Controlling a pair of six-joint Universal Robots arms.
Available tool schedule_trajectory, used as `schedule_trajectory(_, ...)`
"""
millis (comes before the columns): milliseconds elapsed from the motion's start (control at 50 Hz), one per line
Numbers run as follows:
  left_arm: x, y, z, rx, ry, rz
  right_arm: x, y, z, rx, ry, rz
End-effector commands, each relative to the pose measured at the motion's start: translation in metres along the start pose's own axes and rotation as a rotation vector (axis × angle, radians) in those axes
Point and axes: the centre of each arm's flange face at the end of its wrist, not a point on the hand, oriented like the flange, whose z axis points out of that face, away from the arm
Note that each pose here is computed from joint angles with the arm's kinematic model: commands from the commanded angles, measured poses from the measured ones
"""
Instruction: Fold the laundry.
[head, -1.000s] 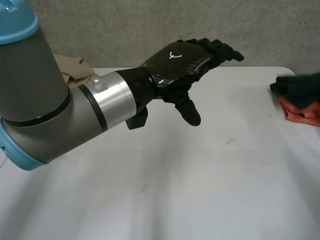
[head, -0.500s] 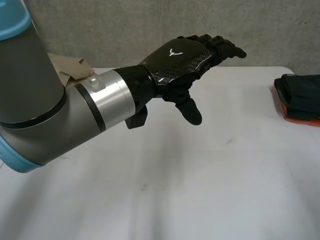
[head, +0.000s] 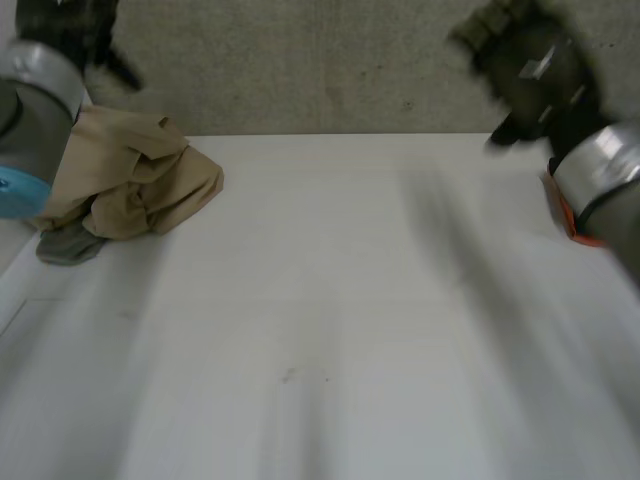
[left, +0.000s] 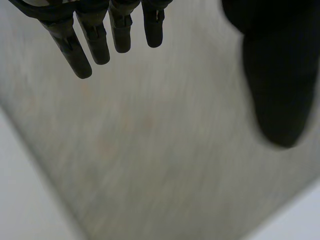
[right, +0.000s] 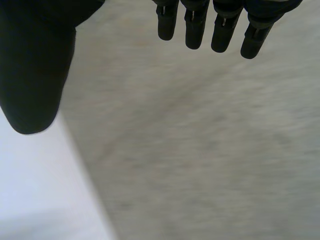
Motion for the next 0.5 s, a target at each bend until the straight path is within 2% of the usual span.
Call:
schedule_trajectory(20, -0.025, 0.153, 0.035, -0.164, -0.048, 0.321, -0.063, 0.027, -0.046, -0.148, -0.150, 0.088)
schedule_trajectory(40, -0.029, 0.178, 0.040, -0.164, -0.064, 0.356, -0.065, 0.029, -0.049, -0.158, -0.154, 0.091)
schedule_trajectory(120, -0.033, 0.226, 0.048, -0.139, -0.092, 0.402, -0.071, 0.036, -0.057, -0.190, -0.170, 0.105)
schedule_trajectory(260, -0.022, 0.228, 0.051, -0.103, -0.089, 0.387, -0.070, 0.043, -0.062, -0.222, -0.163, 0.106)
schedule_trajectory(320, -0.015, 0.176, 0.052, -0.042, -0.084, 0.337, -0.067, 0.041, -0.061, -0.217, -0.155, 0.102)
schedule_trajectory(340, -0.003, 0.143, 0.046, 0.000, -0.060, 0.291, -0.067, 0.040, -0.061, -0.216, -0.152, 0.101)
schedule_trajectory(400, 0.009, 0.104, 0.035, 0.050, -0.033, 0.226, -0.065, 0.038, -0.061, -0.211, -0.147, 0.098)
schedule_trajectory(480, 0.034, 0.035, 0.006, 0.131, 0.030, 0.096, -0.060, 0.032, -0.060, -0.197, -0.131, 0.095)
schedule_trajectory(500, 0.050, 0.009, -0.011, 0.160, 0.074, 0.031, -0.059, 0.032, -0.060, -0.198, -0.125, 0.097)
